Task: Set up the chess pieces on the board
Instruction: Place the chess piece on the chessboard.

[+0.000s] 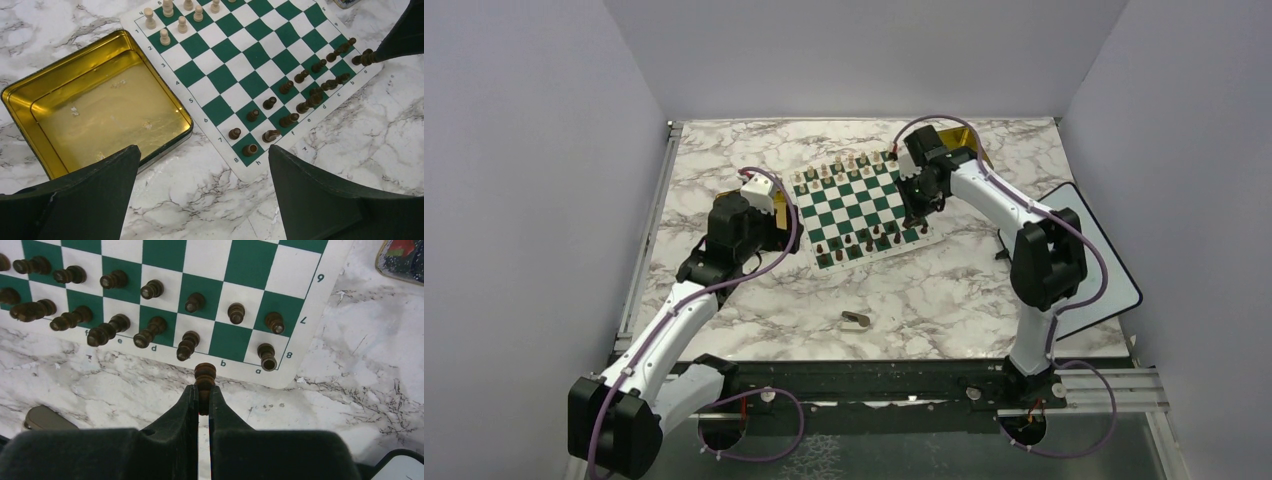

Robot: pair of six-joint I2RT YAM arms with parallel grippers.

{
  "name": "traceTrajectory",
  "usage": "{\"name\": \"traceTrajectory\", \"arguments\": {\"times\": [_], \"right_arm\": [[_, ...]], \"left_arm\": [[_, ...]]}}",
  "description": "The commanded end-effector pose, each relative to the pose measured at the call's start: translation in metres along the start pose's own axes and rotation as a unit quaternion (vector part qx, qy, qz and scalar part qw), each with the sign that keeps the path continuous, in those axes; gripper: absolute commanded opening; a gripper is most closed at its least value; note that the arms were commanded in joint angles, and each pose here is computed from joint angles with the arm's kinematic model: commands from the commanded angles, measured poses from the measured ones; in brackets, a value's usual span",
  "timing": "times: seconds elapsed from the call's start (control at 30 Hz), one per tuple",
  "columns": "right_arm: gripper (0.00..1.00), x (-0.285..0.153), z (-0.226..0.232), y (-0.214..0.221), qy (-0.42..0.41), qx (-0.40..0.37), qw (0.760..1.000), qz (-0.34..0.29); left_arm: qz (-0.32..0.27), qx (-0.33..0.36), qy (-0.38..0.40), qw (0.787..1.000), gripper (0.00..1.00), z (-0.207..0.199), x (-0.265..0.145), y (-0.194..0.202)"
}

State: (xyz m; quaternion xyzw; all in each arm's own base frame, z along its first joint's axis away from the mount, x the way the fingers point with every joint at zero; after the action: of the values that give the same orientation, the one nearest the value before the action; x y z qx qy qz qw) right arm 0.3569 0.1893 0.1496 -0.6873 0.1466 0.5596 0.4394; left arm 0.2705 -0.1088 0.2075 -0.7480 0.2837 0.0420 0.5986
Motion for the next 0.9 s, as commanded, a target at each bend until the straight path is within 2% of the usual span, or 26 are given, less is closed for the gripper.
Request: {"name": "traceTrajectory", "arguments": {"times": [0.0, 0.27, 0.87], "right_arm": [[0.06, 0.005, -0.011, 0.003, 0.018, -0.007, 0.999, 0.042], [0.06, 0.021, -0.016, 0.006, 0.022, -0.008, 0.998, 0.066], [0.08, 0.045, -0.020, 0.007, 0.030, 0.003, 0.997, 0.078]], "left_arm": [[-0.022, 0.030, -0.013, 0.999, 0.99, 0.002, -0.007, -0.014], [-0.028, 0.030, -0.023, 0.999, 0.99, 0.004, -0.009, -0.018], [-0.030, 0.030, -0.028, 0.999, 0.99, 0.004, -0.013, -0.018]]}}
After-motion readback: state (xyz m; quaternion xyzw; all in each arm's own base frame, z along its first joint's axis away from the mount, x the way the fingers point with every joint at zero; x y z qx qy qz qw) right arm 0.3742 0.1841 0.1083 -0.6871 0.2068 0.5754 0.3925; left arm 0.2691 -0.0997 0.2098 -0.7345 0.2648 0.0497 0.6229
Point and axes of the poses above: each gripper's point midway between its finger pads, its own x axis out along the fingers, its own z axis along the line the jaws close on, y = z × x, the point moved 5 cm from there along -x, back along the fingers, and after that the axes turned 10 degrees about -x, right-handed, at the moved point
